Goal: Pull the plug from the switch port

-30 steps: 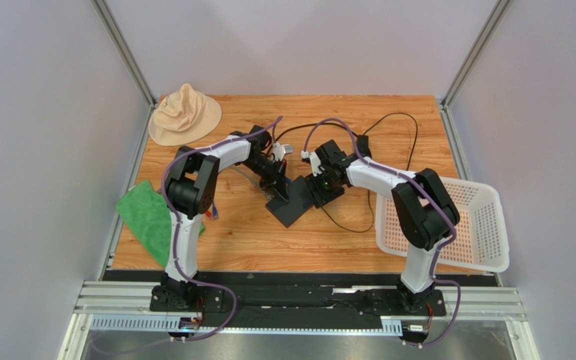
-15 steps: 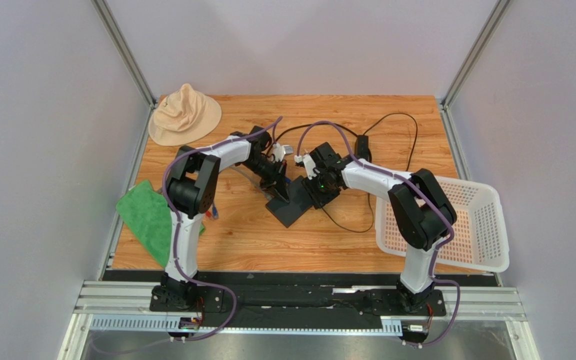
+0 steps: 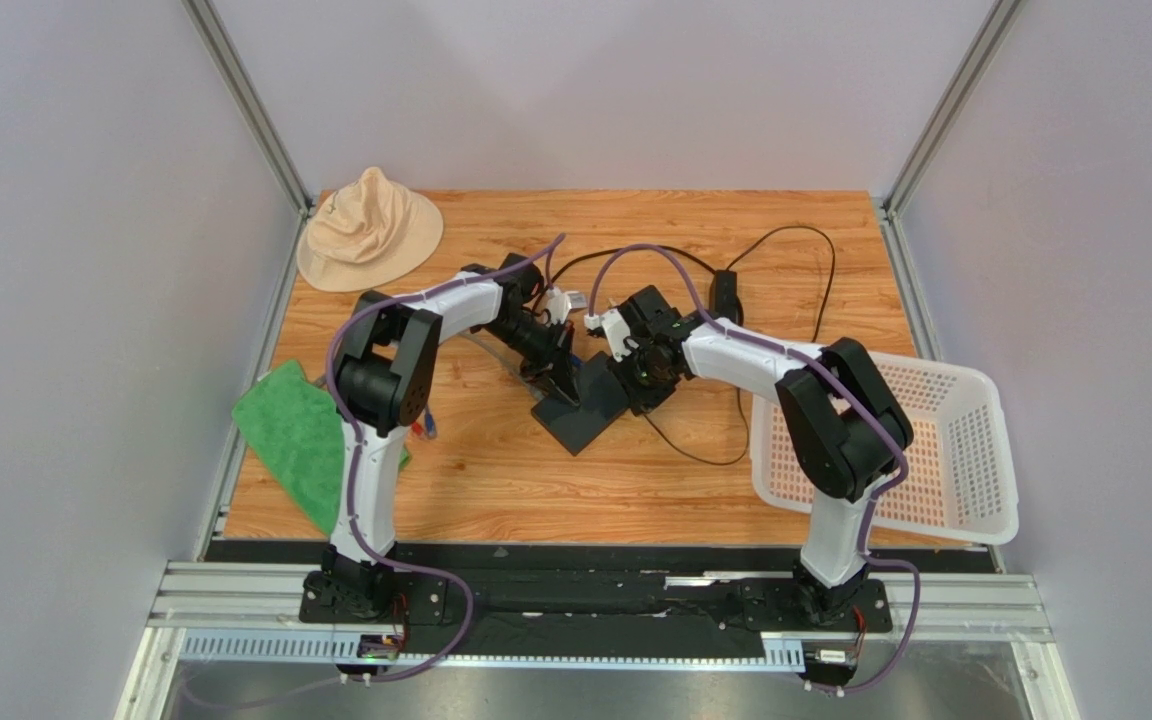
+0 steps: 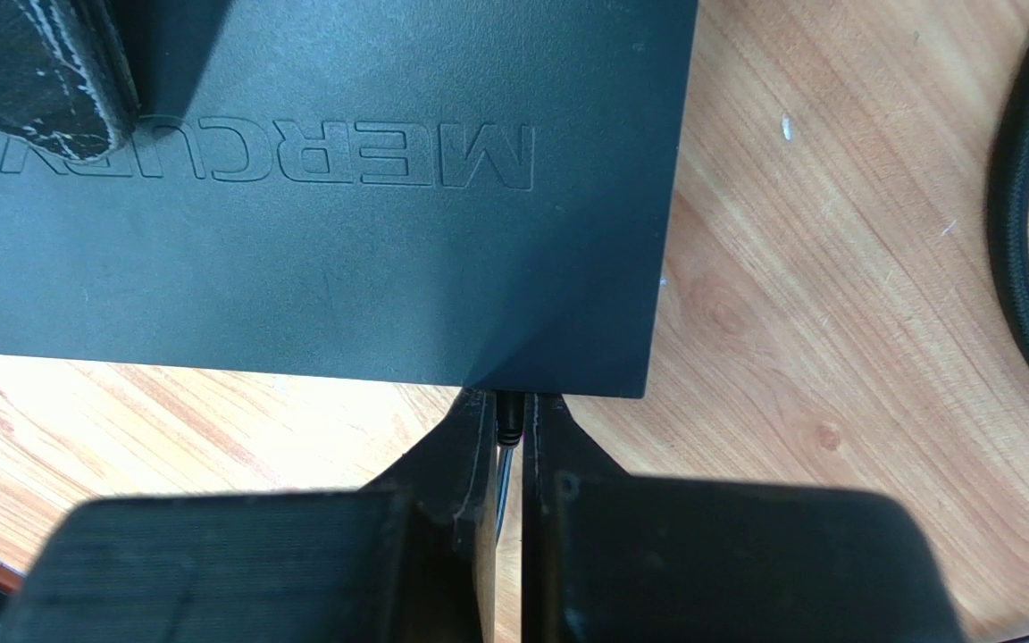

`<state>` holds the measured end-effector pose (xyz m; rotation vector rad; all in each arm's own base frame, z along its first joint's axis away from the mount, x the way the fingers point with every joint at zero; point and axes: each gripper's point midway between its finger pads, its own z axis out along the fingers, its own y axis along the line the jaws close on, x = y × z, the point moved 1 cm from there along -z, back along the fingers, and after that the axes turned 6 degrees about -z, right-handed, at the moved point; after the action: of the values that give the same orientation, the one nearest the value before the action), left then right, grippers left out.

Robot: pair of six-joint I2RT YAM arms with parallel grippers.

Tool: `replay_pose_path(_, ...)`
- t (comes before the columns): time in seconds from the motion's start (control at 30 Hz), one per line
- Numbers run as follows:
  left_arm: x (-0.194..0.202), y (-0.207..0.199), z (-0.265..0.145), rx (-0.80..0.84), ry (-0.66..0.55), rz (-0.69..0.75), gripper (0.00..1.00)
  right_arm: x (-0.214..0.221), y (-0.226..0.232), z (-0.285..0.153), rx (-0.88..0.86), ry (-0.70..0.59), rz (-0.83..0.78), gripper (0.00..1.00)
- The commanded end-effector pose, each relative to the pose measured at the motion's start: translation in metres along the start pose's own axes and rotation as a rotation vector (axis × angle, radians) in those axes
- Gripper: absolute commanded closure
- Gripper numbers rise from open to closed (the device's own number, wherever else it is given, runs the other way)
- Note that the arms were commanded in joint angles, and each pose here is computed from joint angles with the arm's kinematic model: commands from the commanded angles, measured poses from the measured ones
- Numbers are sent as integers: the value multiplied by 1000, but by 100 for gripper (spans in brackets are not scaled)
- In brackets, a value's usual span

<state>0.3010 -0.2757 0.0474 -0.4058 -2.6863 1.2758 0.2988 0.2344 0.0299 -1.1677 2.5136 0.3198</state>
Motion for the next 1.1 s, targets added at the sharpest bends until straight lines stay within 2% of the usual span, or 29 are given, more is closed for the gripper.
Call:
replay_pose_path(0.0,-6,29,8,-109,-2,31,100,-11,9,-1,-58,-54,-27,100)
replay_pose_path(0.2,-8,30,8,-109,-3,36,100,-5,47,-8,-276,-56,-5,100)
replay_pose_path(0.27,-6,30,9,-111,2,35,100,-3,49,-9,-285,-54,-2,100)
replay_pose_path(0.37,-6,31,10,-112,5,34,100,-1,29,-7,-152,-48,-9,100)
replay_pose_path(0.4,-6,30,9,-110,3,34,100,4,10,-5,-25,-28,-12,100)
replay_pose_path(0.5,-7,29,11,-102,10,37,100,2,-26,-7,197,-29,-13,100)
replay_pose_path(0.57,-7,29,12,-101,11,40,100,-1,-30,-7,214,-34,-19,100)
replay_pose_path(0.67,-6,29,12,-99,13,38,100,-4,-13,-7,112,-46,-11,100)
replay_pose_path(0.77,-6,29,13,-102,15,37,100,-5,28,-10,-129,-59,1,100)
replay_pose_path(0.8,-6,29,13,-106,13,38,100,-6,51,-15,-265,-69,18,100)
replay_pose_path(0.87,-7,29,13,-108,13,38,100,-5,64,-17,-335,-67,47,100)
replay_pose_path(0.97,-6,28,14,-109,18,39,100,-1,45,-9,-155,-53,28,100)
replay_pose_path(1.0,-6,28,14,-109,19,41,100,0,14,-6,48,-45,14,100)
replay_pose_path(1.07,-5,29,15,-116,22,45,100,3,-11,-8,204,-45,11,100)
